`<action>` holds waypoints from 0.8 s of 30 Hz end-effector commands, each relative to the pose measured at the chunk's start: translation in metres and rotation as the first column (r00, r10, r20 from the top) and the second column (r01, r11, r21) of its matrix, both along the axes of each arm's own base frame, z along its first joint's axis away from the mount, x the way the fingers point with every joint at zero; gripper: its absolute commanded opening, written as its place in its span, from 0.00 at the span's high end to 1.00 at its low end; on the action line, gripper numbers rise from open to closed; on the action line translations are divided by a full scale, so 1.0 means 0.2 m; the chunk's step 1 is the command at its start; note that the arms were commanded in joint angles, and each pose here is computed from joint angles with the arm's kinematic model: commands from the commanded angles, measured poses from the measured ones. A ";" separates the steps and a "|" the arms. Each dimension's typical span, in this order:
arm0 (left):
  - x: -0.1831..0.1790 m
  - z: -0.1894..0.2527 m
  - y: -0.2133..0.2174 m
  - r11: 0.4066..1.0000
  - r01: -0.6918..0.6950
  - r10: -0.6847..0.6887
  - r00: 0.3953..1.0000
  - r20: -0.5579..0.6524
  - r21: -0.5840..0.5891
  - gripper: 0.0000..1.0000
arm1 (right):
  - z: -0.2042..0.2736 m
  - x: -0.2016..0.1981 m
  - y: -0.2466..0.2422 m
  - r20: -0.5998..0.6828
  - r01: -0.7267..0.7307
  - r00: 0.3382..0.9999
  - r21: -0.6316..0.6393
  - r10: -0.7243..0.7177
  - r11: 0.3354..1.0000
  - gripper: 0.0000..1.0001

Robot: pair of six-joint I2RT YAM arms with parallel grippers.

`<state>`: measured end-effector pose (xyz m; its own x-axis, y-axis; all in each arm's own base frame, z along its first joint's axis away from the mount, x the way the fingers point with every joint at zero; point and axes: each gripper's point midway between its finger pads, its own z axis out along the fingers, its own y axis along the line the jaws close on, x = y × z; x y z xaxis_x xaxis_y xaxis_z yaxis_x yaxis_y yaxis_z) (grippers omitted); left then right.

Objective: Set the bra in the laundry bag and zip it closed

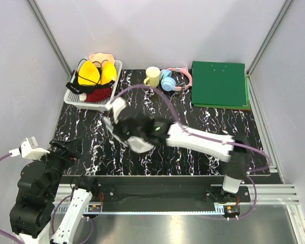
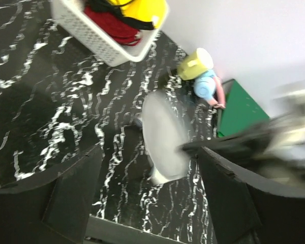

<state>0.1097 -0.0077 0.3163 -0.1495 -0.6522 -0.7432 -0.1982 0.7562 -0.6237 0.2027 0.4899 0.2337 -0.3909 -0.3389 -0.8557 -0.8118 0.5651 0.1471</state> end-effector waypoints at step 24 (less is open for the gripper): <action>0.28 -0.65 -0.60 0.819 0.505 -0.571 0.755 -0.321 -0.271 0.20 | -0.22 0.03 -1.16 -0.472 0.551 0.800 0.337 -0.369 0.764 1.00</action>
<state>0.1591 -0.1108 0.2022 -0.6865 -0.5252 -0.5029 -0.0543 0.7267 -0.6848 0.2001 0.2674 0.1711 -0.7568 0.2296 -0.6120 -0.3169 0.6901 0.6507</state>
